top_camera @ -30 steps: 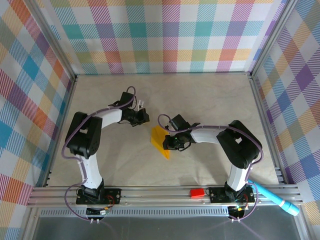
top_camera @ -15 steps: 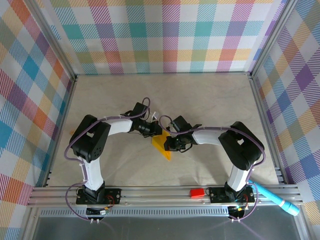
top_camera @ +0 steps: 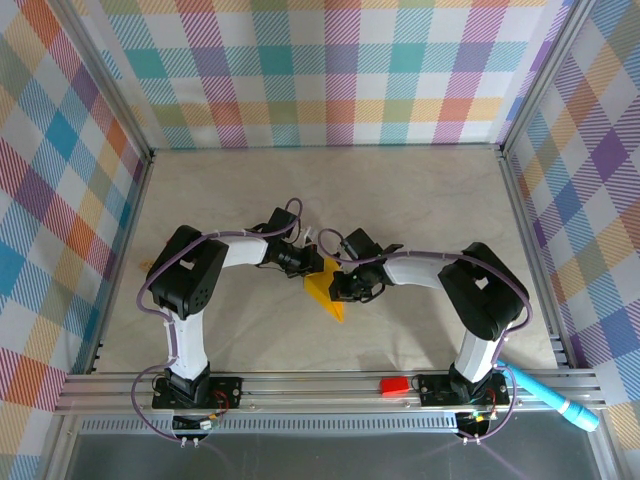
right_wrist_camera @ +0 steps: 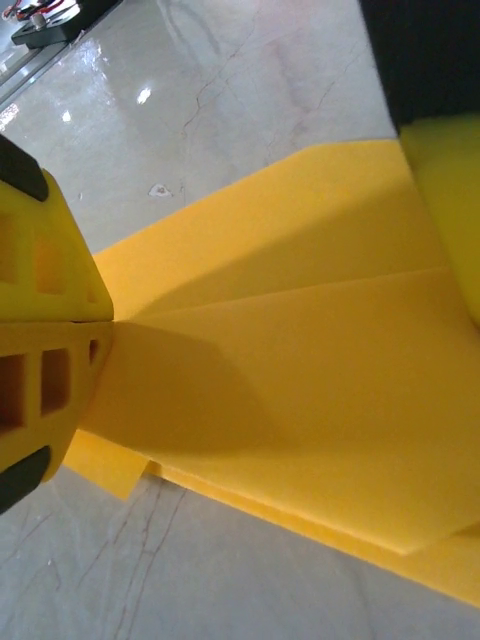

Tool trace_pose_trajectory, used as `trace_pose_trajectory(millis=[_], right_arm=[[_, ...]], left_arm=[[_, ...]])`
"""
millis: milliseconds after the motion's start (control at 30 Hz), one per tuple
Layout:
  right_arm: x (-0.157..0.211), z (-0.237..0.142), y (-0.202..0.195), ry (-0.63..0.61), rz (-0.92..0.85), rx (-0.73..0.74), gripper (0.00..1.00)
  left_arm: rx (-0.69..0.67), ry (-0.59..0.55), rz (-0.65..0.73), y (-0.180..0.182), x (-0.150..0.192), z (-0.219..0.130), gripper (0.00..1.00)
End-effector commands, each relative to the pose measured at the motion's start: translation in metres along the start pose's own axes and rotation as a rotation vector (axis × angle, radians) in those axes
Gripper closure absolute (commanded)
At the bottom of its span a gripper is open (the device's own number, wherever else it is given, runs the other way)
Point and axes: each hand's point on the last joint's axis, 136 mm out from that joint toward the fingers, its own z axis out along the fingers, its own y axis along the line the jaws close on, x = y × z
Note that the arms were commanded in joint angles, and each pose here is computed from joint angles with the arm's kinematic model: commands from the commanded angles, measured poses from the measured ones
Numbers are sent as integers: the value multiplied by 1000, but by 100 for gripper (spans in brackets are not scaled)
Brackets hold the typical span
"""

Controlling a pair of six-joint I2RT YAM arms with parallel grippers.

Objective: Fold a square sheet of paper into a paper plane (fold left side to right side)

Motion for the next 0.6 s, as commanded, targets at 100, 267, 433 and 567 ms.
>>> trace_pose_trajectory(millis=[100, 267, 433, 567], right_arm=[[-16, -8, 19, -26, -33, -45, 100], [-29, 0, 17, -48, -39, -26, 100], [-29, 8, 13, -22, -37, -12, 100], [-19, 15, 3, 16, -19, 6, 100]], left_arm=[[-96, 33, -37, 26, 17, 4, 100], [-97, 32, -37, 26, 16, 4, 100], [-108, 32, -42, 27, 17, 4, 100], [-121, 30, -51, 30, 16, 3, 100]])
